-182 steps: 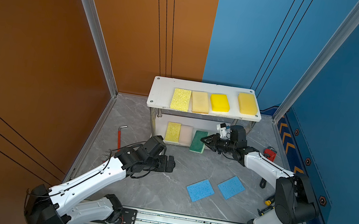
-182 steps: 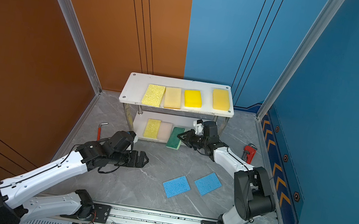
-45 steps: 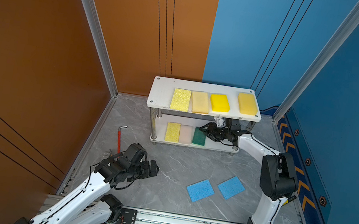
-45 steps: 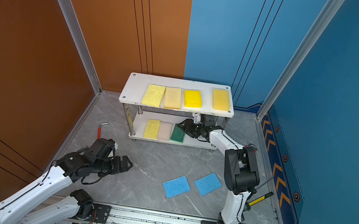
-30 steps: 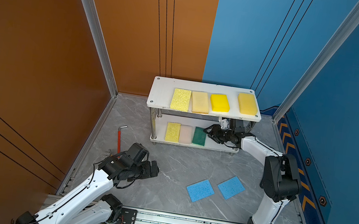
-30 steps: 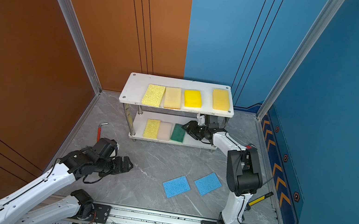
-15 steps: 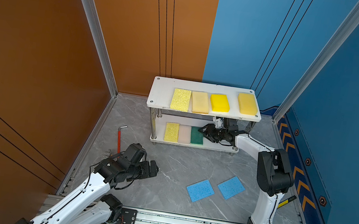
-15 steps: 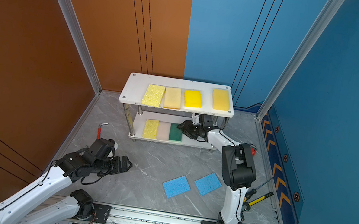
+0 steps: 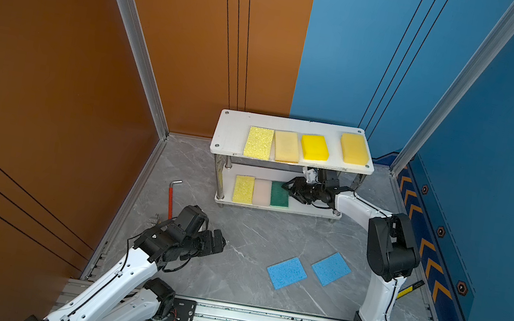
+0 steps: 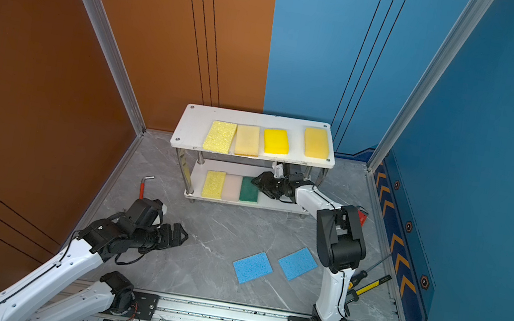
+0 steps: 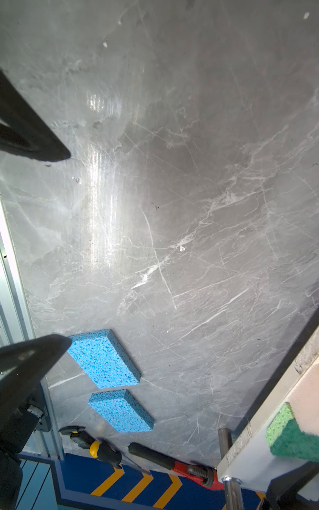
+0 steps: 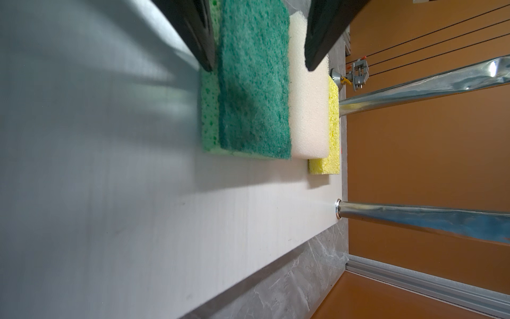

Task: Arrange cleaning sponges on a shelf
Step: Move the cleaning sponge to the shelf.

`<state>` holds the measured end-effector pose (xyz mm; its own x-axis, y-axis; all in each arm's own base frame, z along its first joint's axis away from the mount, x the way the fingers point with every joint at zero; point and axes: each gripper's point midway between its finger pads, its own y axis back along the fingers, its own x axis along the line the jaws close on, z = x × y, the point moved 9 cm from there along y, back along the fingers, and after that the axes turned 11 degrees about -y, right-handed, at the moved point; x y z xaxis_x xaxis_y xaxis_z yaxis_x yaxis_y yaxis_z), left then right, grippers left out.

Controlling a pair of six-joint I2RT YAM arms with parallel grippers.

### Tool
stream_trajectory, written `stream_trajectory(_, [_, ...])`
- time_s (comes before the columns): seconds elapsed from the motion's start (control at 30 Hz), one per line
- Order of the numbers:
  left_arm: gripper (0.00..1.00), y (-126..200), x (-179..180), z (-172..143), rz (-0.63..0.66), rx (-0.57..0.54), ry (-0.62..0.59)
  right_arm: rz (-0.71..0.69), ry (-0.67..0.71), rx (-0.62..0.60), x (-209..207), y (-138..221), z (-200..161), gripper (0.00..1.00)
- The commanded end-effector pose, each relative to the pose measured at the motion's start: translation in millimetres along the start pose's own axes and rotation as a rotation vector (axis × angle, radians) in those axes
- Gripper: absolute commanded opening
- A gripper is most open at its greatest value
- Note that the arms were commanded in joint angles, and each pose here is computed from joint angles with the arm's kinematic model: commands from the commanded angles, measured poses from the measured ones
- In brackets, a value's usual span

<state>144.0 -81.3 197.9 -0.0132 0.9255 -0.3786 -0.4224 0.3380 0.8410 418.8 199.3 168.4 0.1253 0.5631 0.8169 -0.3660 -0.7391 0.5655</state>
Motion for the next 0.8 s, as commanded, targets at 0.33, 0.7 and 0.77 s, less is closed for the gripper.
stream_trajectory(0.33, [0.98,-1,5,-6,0.010,0.024,0.001,-0.008,-0.006,0.008,1,-8,-2,0.54])
stream_trajectory(0.7, [0.98,-1,4,-2,0.018,0.025,-0.006,-0.036,-0.026,-0.129,-7,35,21,0.55])
stream_trajectory(0.77, [0.98,-1,4,-1,0.017,0.027,-0.010,-0.024,-0.028,-0.128,-7,41,22,0.55])
